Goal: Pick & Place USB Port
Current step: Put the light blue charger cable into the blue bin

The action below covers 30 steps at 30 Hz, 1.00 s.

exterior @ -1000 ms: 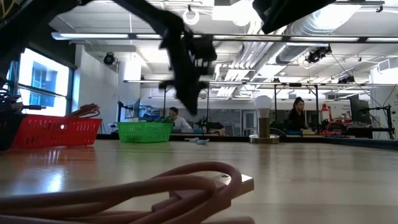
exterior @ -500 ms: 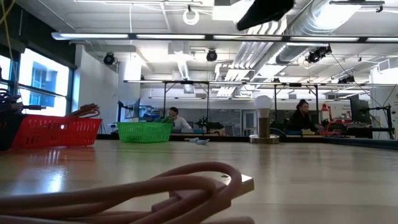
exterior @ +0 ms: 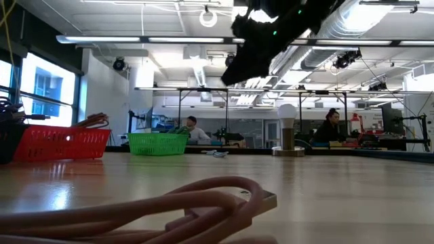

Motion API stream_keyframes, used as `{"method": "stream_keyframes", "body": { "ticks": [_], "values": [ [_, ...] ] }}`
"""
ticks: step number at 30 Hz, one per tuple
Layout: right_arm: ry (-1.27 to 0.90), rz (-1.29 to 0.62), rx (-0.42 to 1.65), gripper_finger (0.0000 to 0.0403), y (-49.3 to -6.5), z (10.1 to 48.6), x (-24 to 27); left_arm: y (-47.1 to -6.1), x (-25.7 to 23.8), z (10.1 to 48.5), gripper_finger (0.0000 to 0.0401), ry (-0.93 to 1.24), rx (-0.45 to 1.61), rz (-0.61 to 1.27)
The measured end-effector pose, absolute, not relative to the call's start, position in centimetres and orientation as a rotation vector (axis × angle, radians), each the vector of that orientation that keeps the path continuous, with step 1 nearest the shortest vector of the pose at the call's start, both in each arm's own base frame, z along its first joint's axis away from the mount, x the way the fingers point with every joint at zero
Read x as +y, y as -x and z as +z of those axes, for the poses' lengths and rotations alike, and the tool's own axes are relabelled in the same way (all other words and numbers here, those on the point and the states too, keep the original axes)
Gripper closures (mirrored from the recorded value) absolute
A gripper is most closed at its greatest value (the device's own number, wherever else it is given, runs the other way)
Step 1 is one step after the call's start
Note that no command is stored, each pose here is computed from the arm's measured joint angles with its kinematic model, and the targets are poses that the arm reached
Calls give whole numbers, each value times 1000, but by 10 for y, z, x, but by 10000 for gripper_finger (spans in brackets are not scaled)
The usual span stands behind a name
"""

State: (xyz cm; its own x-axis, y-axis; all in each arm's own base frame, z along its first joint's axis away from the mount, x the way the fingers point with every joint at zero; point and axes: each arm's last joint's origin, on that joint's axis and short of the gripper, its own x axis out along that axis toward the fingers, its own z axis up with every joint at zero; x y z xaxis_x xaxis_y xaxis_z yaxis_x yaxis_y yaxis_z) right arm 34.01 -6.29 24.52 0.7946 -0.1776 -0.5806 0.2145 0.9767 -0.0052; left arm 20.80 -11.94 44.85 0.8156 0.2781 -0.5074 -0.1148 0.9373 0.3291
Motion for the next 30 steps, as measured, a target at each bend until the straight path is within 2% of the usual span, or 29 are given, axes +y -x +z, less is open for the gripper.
{"method": "stream_keyframes", "body": {
  "ticks": [6, 10, 16, 30],
  "values": [
    [-156, -250, 646, 182, -367, 219, -90, -198, -122, 441, 390, -280, 619, 275],
    [-173, -323, 729, 156, -387, 212, -108, -198, -121, 433, 389, -289, 633, 325],
    [-162, -480, 887, 155, -408, 205, -130, -196, -118, 423, 389, -311, 658, 378],
    [-399, -566, 1009, 157, -409, 172, -172, -190, -113, 416, 389, -266, 666, 487]
  ]
}}
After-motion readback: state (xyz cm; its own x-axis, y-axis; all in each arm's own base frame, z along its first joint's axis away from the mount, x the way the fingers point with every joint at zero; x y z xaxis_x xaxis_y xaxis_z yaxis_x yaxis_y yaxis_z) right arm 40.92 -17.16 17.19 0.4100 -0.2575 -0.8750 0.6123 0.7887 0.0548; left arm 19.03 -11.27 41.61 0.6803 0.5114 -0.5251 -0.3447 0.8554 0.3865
